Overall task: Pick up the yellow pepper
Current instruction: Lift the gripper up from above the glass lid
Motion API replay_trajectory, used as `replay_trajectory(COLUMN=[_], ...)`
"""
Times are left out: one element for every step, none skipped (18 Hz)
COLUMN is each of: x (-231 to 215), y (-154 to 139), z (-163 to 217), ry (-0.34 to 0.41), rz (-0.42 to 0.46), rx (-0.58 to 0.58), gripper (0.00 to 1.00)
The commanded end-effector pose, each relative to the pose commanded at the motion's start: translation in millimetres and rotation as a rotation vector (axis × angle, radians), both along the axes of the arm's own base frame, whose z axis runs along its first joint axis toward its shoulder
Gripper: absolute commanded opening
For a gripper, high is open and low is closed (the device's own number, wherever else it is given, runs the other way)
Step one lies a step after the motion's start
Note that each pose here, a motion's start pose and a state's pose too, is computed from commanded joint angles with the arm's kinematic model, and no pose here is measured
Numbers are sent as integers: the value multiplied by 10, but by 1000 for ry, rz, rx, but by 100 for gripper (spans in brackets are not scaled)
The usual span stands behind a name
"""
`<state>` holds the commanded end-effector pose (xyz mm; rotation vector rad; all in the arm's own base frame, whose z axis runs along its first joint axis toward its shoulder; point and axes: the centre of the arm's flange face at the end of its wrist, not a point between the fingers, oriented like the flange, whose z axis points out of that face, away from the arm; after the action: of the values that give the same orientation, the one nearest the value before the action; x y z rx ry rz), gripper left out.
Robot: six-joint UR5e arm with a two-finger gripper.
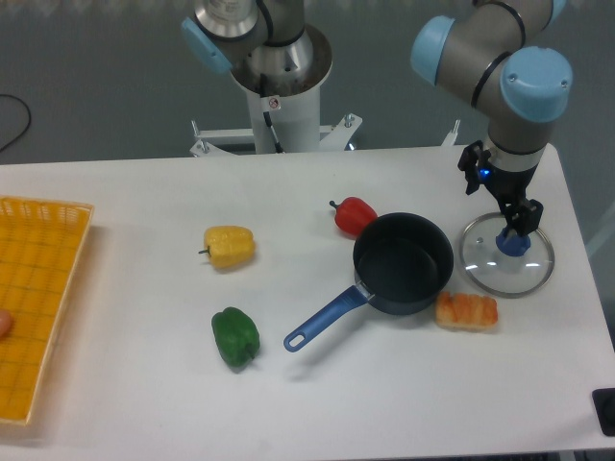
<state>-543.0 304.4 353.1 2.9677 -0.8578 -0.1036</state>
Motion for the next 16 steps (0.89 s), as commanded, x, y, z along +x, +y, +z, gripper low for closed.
replay_trajectory(x=[-1,0,0,3,7,30,41,43,70,91,103,87,90,100,110,125], y=[2,3,13,20,30,73,90,102,118,127,133,132,150,171,186,207], z=[2,1,10,12,45,64,58,50,10,-26,-49,-34,-28,-35,-50,-80], ry=[1,1,3,5,11,15,15,15,8,1,1,14,16,5,-9,-25], rz=[-2,0,0,-2,-3,0,18,36,52,73,111,149,176,188,200,220], rx=[2,3,4,3,7,11,12,17,21,26,29,40,54,75,100,121], gripper=[100,100,100,100,100,100,100,100,100,100,100,100,100,100,100,100])
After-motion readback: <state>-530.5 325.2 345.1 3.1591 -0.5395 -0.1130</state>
